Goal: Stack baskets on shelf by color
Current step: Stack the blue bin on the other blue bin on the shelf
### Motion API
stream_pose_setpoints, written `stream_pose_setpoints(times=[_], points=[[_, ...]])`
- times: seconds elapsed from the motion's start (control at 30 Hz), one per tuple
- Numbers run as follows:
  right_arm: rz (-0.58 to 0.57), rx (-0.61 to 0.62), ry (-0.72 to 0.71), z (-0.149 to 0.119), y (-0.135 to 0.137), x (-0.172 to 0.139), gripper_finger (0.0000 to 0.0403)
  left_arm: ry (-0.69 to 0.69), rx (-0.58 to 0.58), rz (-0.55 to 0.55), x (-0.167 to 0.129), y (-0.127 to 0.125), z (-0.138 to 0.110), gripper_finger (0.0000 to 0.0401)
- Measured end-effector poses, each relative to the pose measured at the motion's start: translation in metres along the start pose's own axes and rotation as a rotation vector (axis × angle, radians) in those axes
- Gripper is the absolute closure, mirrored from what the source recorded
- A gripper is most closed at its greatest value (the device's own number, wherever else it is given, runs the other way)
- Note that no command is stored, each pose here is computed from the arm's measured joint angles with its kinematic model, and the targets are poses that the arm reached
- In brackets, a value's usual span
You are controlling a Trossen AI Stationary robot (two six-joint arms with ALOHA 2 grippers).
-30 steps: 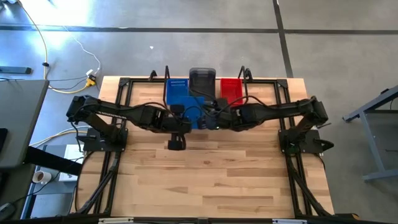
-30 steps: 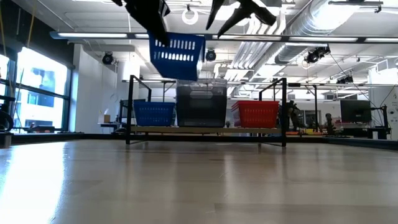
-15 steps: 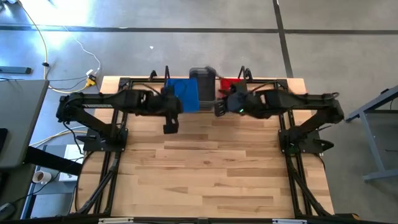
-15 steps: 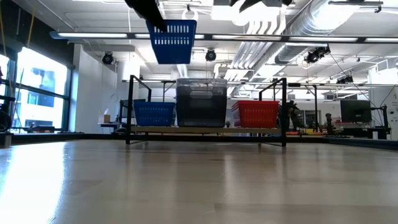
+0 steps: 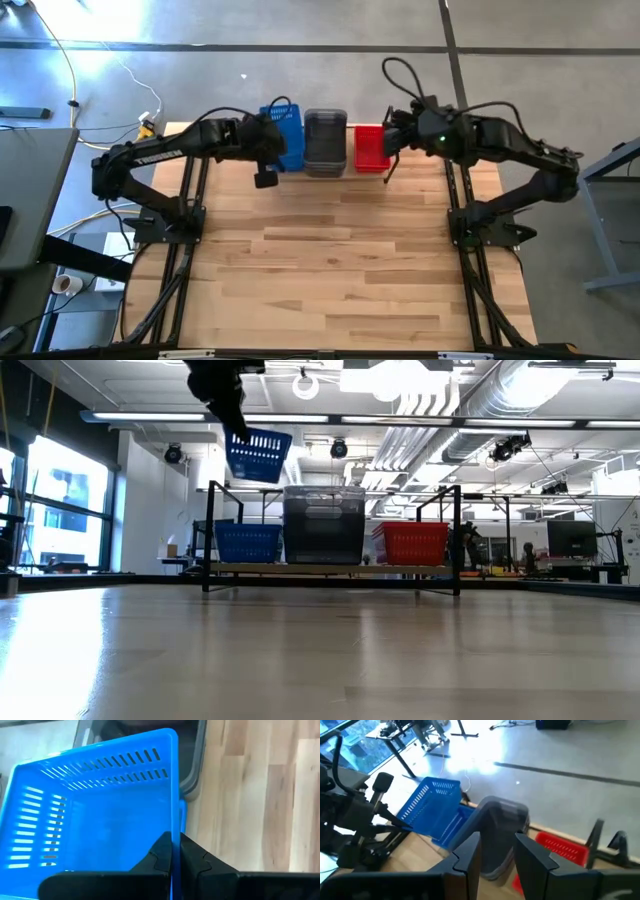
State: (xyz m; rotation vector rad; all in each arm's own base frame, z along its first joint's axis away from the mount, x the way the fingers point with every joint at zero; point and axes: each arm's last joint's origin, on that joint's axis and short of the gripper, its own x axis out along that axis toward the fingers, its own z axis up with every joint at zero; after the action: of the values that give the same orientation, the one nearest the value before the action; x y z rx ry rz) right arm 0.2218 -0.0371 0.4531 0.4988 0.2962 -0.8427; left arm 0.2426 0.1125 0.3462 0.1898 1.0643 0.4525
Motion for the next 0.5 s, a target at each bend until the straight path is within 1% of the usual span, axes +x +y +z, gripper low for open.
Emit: stream_pose_setpoints(times=[0.07,0.27,0.5], points=[[-0.006,-0.014,-0.011,0.003,-0.004,-0.002,0.0304,0.021,0.002,-0.003,0.004,0.005,-0.002,0.0401],[-0.029,-0.066,-0.019,0.008,-0.012,0.000,0.0304,0.071,0.060,-0.031,0.020,0.009,-0.003,0.0401],[-0.050,-0.102,-0.020,0.012,-0.017,0.004,0.0304,0.137,0.098,-0.061,0.045,0.005,0.001,0.0401]])
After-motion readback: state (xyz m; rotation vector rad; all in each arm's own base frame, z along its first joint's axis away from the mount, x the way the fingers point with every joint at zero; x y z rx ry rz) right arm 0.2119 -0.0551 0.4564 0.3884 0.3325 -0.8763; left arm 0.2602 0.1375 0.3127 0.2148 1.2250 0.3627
